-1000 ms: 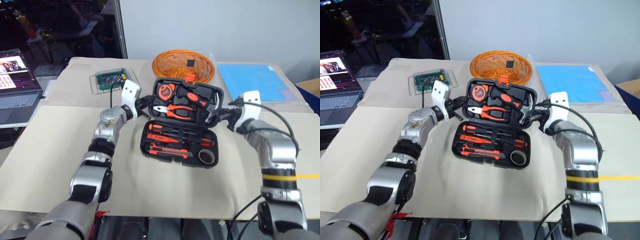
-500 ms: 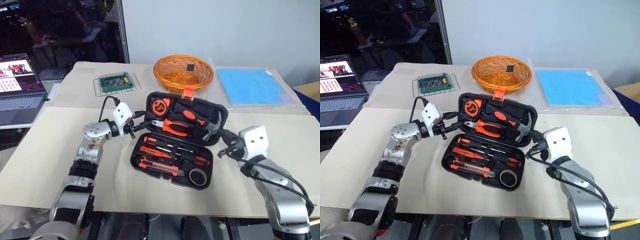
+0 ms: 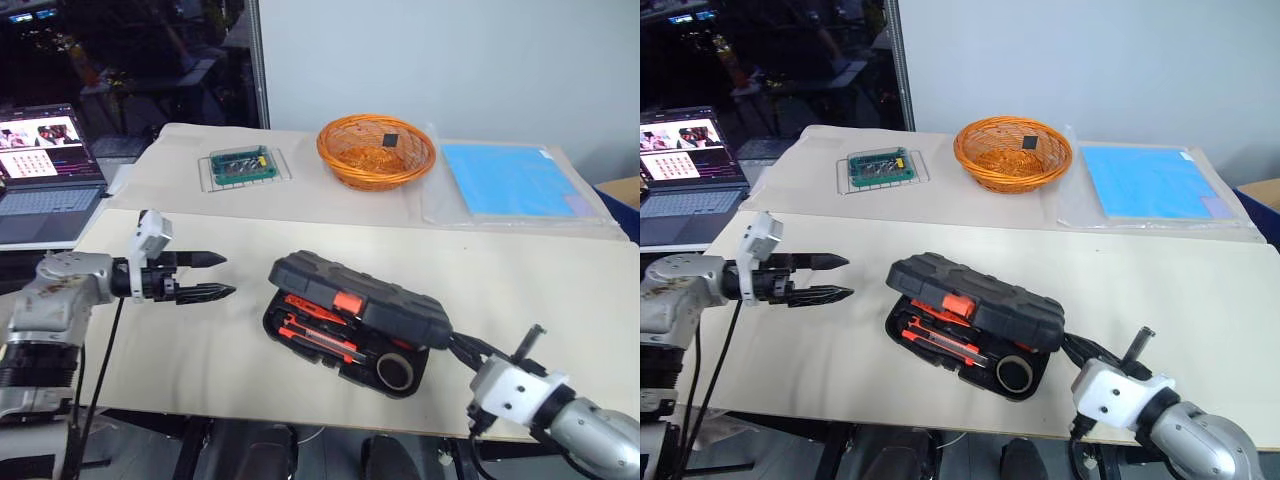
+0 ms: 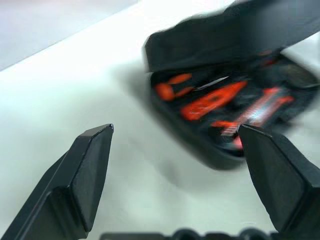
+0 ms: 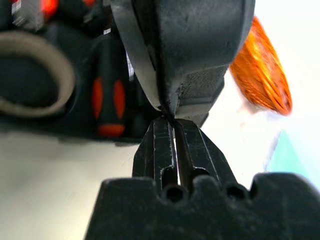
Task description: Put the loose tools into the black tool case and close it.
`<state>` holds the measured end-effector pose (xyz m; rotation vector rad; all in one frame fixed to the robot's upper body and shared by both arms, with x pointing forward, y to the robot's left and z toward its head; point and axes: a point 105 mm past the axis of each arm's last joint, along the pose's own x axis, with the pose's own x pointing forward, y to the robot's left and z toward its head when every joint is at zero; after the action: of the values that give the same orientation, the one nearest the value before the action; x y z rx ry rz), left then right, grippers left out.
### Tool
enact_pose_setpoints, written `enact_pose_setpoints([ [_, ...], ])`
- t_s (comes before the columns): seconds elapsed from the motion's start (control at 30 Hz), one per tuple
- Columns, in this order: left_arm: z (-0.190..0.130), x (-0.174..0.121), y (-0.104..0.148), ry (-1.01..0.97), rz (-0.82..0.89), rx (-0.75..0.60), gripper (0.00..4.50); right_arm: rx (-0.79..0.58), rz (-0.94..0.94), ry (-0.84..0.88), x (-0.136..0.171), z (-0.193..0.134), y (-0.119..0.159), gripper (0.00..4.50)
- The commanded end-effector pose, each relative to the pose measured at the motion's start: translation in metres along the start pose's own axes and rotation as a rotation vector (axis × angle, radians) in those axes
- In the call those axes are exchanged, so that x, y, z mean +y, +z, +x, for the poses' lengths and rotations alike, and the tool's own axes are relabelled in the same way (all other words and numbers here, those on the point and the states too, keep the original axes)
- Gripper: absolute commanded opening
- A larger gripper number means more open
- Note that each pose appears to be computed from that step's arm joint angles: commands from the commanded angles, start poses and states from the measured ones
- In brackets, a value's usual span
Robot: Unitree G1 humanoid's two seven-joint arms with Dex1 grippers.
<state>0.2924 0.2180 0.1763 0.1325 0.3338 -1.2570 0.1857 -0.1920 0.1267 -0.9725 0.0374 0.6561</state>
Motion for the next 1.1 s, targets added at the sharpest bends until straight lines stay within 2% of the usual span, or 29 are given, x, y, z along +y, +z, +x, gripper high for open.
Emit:
enact_pose_setpoints([
  [0.03,-0.003,-0.033,0.015,-0.184,0.026,0.018,4.5,0.082,0.24,0.183,0.016,-0.027,-0.014,0.72],
  [0.1,0.001,-0.043,0.014,-0.23,0.062,0.043,4.5,0.111,0.3,0.327,0.034,-0.04,-0.013,1.31],
  [0.2,0.007,-0.051,0.015,-0.266,0.095,0.044,4.5,0.076,0.424,0.401,0.039,-0.048,0.002,2.32],
  [0.3,0.016,-0.051,0.017,-0.264,0.121,0.02,4.5,0.014,0.483,0.46,0.038,-0.05,0.02,2.32],
  [0.43,0.026,-0.062,0.019,-0.327,0.161,0.019,4.5,-0.068,0.575,0.607,0.053,-0.042,0.047,1.13],
  [0.53,0.033,-0.071,0.015,-0.383,0.206,0.042,4.5,-0.013,0.515,0.663,0.073,-0.025,0.04,0.14],
  [0.7,0.038,-0.077,0.013,-0.41,0.246,0.047,4.5,0.085,0.486,0.468,0.064,0.014,0.014,0.06],
  [0.87,0.043,-0.078,0.014,-0.399,0.264,0.037,4.5,0.125,0.57,0.174,0.021,0.037,-0.005,0.06],
  [0.97,0.052,-0.077,0.016,-0.356,0.273,0.009,4.5,0.113,0.641,-0.058,-0.025,0.06,-0.016,0.06],
  [1.1,0.063,-0.069,0.021,-0.274,0.281,-0.035,4.5,0.13,0.672,-0.153,-0.048,0.092,-0.023,0.06],
])
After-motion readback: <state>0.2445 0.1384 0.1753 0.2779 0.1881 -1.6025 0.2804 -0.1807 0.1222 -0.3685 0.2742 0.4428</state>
